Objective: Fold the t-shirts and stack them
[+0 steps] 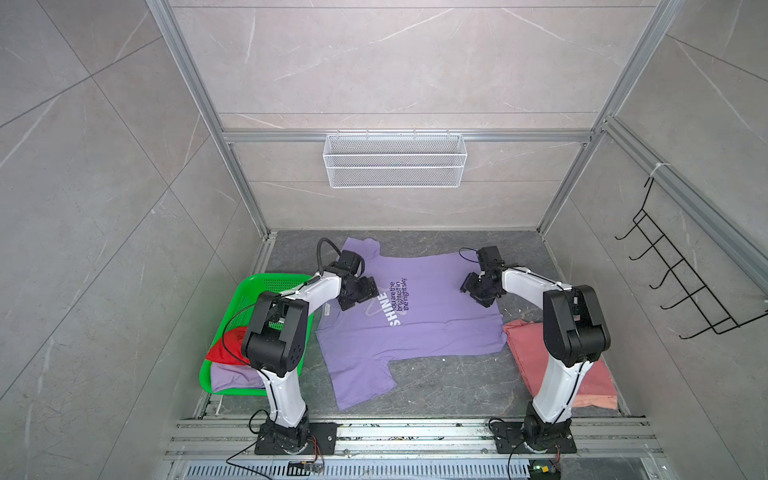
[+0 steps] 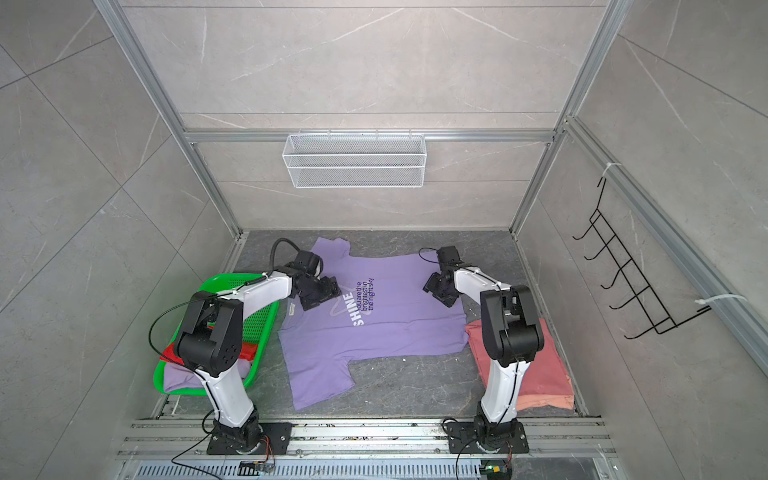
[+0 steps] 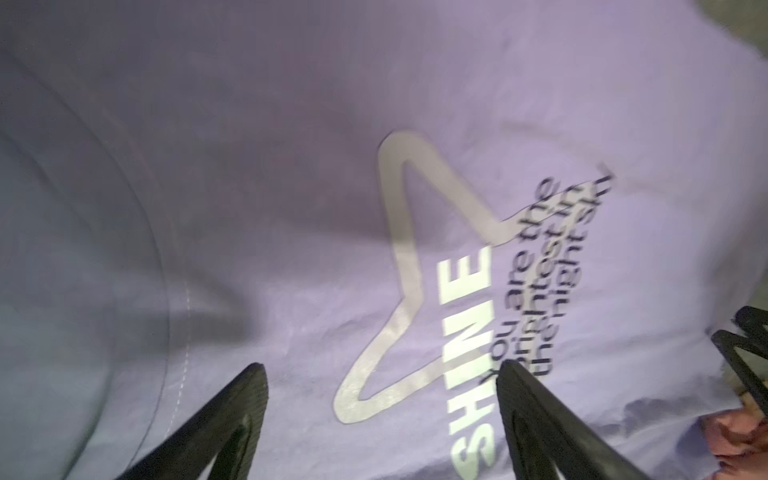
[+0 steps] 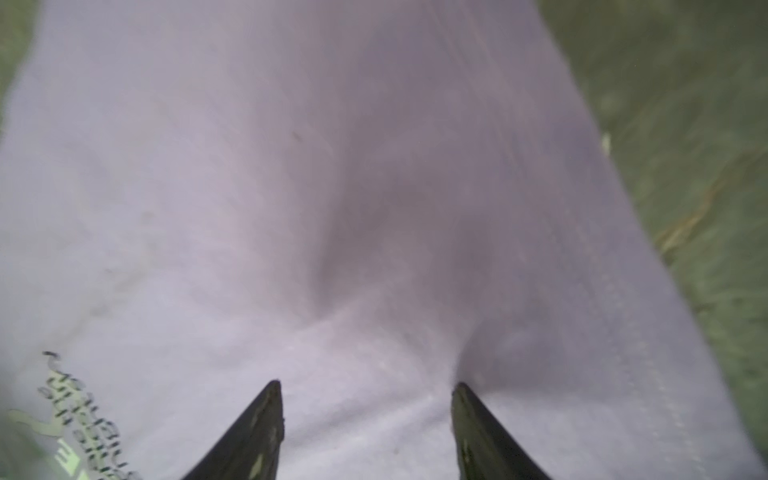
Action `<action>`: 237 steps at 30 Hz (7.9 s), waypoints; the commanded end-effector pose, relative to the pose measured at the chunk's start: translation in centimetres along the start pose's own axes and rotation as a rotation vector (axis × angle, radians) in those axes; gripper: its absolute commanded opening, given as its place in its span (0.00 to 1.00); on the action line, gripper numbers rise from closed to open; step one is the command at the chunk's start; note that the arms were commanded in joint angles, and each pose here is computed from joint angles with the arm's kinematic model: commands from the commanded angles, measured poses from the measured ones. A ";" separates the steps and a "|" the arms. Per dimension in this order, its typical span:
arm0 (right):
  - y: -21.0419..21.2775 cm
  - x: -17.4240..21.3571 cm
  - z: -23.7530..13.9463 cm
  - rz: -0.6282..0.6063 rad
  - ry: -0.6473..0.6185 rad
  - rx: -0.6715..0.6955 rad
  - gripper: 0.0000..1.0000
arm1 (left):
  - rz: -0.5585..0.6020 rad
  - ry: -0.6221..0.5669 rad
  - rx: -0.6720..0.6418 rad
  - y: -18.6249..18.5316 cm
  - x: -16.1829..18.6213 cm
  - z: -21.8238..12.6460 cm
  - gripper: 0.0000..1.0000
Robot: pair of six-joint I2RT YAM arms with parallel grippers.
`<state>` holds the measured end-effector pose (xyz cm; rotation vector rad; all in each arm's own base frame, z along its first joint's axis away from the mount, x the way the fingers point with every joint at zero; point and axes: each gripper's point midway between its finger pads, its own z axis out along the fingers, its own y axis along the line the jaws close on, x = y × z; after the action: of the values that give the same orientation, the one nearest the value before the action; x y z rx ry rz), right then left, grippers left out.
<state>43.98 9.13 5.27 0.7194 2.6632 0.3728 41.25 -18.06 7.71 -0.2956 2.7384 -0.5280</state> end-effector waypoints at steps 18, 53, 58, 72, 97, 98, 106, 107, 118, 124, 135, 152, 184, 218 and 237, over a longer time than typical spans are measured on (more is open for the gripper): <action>6.2 -15.3 1.4 0.025 -0.206 -0.100 0.76 | -0.009 -0.305 -0.098 3.4 -22.4 4.1 0.83; 2.6 -18.7 7.3 -0.017 -0.156 0.100 0.75 | -0.195 -0.435 -0.166 4.7 -23.9 12.0 0.14; 2.4 -18.3 8.2 -0.016 -0.161 0.108 0.74 | -0.178 -0.434 -0.156 4.3 -23.9 11.7 0.00; 1.8 -15.7 11.2 -0.082 -0.100 0.182 0.45 | -0.127 -0.427 -0.149 3.7 -23.8 9.6 0.00; 6.3 -20.6 3.4 -0.261 -0.323 0.059 0.00 | 0.042 -0.601 -0.102 1.2 -26.1 -3.4 0.00; 6.1 -20.2 3.6 -0.266 -0.309 0.060 0.00 | 0.050 -0.608 -0.105 1.1 -25.6 -4.1 0.00; 5.6 -19.0 0.2 -0.280 -0.355 0.017 0.00 | 0.138 -0.583 -0.164 -0.1 -19.9 -7.1 0.00; 5.2 -18.6 0.0 -0.280 -0.350 0.016 0.00 | 0.148 -0.576 -0.180 -0.1 -19.1 -7.3 0.00; 0.9 -13.5 -2.5 -0.314 -0.331 0.054 0.00 | 0.108 -0.542 -0.371 3.3 -9.6 -10.5 0.00; -1.6 -11.1 -0.8 -0.313 -0.260 0.072 0.00 | 0.051 -0.491 -0.410 6.2 -5.5 -9.7 0.00; -3.6 -8.2 -0.8 -0.328 -0.225 0.092 0.00 | 0.003 -0.467 -0.476 8.8 -1.8 -9.5 0.00; -5.3 -6.4 -10.2 -0.253 -0.342 0.125 0.76 | 0.154 -0.450 -0.413 5.2 2.4 -15.5 0.59; 0.3 -3.1 -0.4 -0.145 -0.030 -0.236 0.63 | -0.152 -0.216 -0.377 2.4 0.9 1.7 0.60; -1.1 -0.5 1.9 -0.124 0.030 -0.251 0.57 | -0.349 0.095 -0.071 -2.9 10.8 -3.9 0.42; 0.0 -0.1 0.0 -0.143 0.034 -0.306 0.63 | -0.053 -0.140 -0.145 -1.4 -1.5 -0.9 0.56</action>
<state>44.57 8.68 4.27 0.4472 2.6004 0.7092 41.01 -17.93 9.91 -0.5545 2.6327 -0.3304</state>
